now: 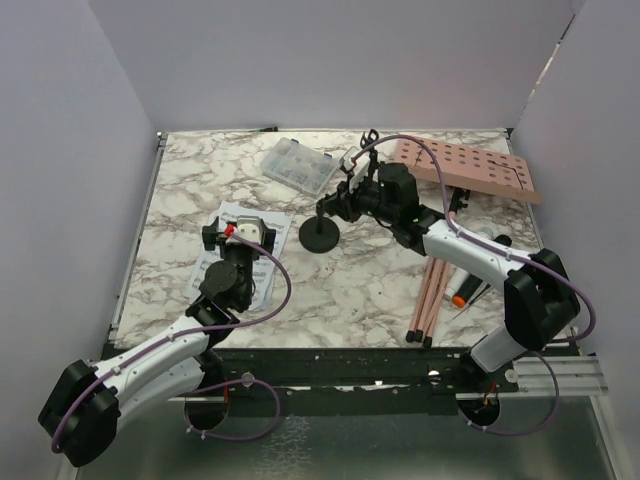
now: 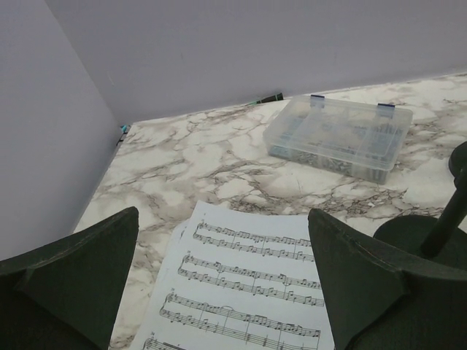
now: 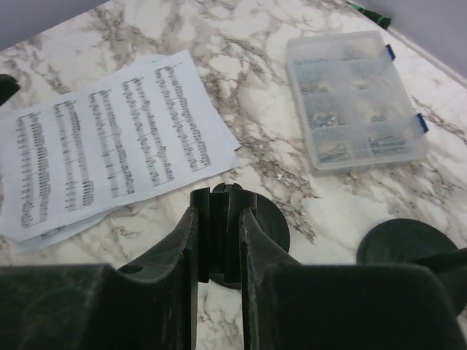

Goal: Pack up the instrument practice props

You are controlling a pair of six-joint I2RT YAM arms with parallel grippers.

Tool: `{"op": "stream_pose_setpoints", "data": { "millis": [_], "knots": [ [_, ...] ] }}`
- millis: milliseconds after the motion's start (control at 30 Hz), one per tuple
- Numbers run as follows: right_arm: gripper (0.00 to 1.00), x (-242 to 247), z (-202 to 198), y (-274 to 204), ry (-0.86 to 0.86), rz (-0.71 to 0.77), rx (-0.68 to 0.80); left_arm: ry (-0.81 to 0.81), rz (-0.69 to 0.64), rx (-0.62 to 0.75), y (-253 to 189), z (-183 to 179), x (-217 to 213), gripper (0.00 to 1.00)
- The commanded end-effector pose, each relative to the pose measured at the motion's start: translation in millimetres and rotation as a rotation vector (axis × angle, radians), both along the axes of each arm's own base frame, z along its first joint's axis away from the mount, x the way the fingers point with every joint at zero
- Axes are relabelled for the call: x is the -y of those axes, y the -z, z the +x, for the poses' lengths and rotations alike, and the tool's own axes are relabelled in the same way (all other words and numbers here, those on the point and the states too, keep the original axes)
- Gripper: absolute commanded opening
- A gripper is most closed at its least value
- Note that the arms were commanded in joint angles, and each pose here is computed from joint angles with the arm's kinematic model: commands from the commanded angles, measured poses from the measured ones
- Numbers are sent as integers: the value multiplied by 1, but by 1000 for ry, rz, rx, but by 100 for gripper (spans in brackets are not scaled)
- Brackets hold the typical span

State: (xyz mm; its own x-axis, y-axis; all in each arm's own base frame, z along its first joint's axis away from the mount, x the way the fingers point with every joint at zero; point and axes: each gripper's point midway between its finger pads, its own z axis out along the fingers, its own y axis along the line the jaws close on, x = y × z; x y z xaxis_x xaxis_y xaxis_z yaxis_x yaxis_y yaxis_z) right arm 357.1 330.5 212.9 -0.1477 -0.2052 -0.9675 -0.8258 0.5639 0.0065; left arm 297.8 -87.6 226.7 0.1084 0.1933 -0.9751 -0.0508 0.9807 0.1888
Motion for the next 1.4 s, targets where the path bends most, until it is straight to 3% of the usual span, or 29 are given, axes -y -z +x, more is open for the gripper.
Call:
{"op": "stream_pose_setpoints", "data": {
  "millis": [0,400,600,767,1000,1367],
  "knots": [
    [4,22,52,-21,165,6,119,3,-16,32,-9,-2,-2,99],
    [9,33,106,-4,268,39,98,2,-22,49,-15,-4,-4,99],
    [59,32,99,-16,249,57,107,1,-22,48,-14,-4,-4,99],
    [82,39,84,-37,244,85,124,-20,-44,40,-16,-4,-7,99],
    [90,78,61,-67,373,77,152,-25,-75,-1,-33,-10,-12,99],
    [100,192,-3,-51,780,12,99,-65,-122,-75,-58,-46,-45,99]
  ]
}}
